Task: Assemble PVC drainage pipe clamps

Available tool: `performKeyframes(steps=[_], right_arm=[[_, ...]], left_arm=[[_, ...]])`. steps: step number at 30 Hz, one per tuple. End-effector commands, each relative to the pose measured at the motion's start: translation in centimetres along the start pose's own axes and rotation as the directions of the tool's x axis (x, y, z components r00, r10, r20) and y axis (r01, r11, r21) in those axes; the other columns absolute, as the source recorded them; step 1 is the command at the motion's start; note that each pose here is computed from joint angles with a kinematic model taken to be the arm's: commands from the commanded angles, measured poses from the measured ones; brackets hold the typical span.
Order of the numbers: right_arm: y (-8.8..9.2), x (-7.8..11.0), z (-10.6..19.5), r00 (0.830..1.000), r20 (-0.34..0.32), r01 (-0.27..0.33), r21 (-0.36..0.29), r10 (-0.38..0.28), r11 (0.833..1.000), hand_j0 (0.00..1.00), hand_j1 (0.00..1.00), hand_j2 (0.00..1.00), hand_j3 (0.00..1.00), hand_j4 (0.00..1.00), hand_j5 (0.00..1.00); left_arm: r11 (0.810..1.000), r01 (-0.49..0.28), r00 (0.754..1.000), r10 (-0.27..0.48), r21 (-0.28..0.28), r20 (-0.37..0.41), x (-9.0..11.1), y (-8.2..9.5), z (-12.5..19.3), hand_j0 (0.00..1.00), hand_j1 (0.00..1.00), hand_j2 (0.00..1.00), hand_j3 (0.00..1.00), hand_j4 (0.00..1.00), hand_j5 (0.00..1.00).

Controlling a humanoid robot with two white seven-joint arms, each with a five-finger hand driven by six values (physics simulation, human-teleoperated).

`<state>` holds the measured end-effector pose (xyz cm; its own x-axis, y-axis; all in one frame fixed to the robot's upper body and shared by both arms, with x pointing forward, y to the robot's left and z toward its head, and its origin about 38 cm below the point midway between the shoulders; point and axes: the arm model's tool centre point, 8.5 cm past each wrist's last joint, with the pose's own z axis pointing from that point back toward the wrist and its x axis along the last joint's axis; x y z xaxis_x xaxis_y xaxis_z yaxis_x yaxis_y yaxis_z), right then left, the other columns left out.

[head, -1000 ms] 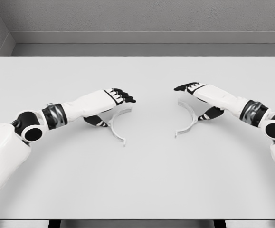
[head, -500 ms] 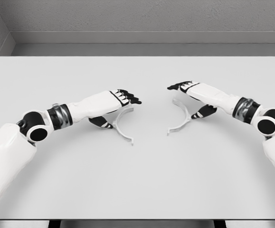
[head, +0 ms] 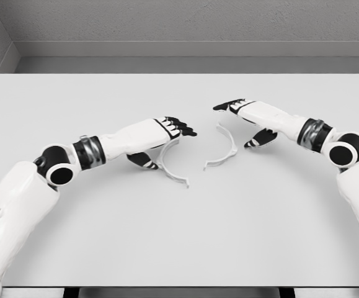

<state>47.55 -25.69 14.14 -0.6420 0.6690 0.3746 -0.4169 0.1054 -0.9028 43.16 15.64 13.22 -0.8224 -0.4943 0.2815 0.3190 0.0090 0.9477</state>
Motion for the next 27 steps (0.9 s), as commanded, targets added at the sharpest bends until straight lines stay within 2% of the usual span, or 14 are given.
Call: performKeyframes(steps=[1,7,13,16,23,27], right_arm=[[0.0,0.2,-0.3,1.000,0.007,0.010,-0.008,-0.010,1.000,1.00,1.00,1.00,1.00,1.00,1.00],[-1.6,0.6,-0.9,1.000,0.019,-0.007,-0.031,0.008,0.999,1.00,1.00,1.00,1.00,1.00,1.00],[-1.4,0.3,-2.4,1.000,0.017,0.024,-0.015,-0.024,1.000,1.00,1.00,1.00,1.00,1.00,1.00],[-1.4,0.1,-3.1,1.000,0.008,0.030,-0.007,-0.030,1.000,1.00,1.00,1.00,1.00,1.00,1.00],[-1.9,-0.1,-4.2,0.999,-0.001,0.033,0.002,-0.033,0.999,1.00,1.00,1.00,1.00,1.00,1.00],[-2.0,-0.2,-4.5,1.000,-0.008,0.029,0.007,-0.029,1.000,1.00,1.00,1.00,1.00,1.00,1.00]], left_arm=[[1.000,-0.007,1.000,0.007,0.011,0.006,0.2,0.2,-0.2,1.00,1.00,1.00,1.00,1.00,1.00],[1.000,-0.006,1.000,0.006,0.010,-0.008,-0.3,0.2,0.3,1.00,1.00,1.00,1.00,1.00,1.00],[1.000,0.013,0.997,-0.015,-0.027,-0.072,-2.5,0.4,3.2,1.00,1.00,1.00,1.00,1.00,1.00],[0.999,0.036,0.994,-0.039,-0.037,-0.099,-3.4,1.2,4.7,1.00,1.00,1.00,1.00,1.00,1.00],[0.999,0.047,0.991,-0.050,-0.022,-0.124,-4.3,2.6,6.0,1.00,1.00,1.00,1.00,1.00,1.00],[0.999,0.045,0.990,-0.047,-0.018,-0.130,-4.5,2.7,6.4,1.00,1.00,1.00,1.00,1.00,1.00]])
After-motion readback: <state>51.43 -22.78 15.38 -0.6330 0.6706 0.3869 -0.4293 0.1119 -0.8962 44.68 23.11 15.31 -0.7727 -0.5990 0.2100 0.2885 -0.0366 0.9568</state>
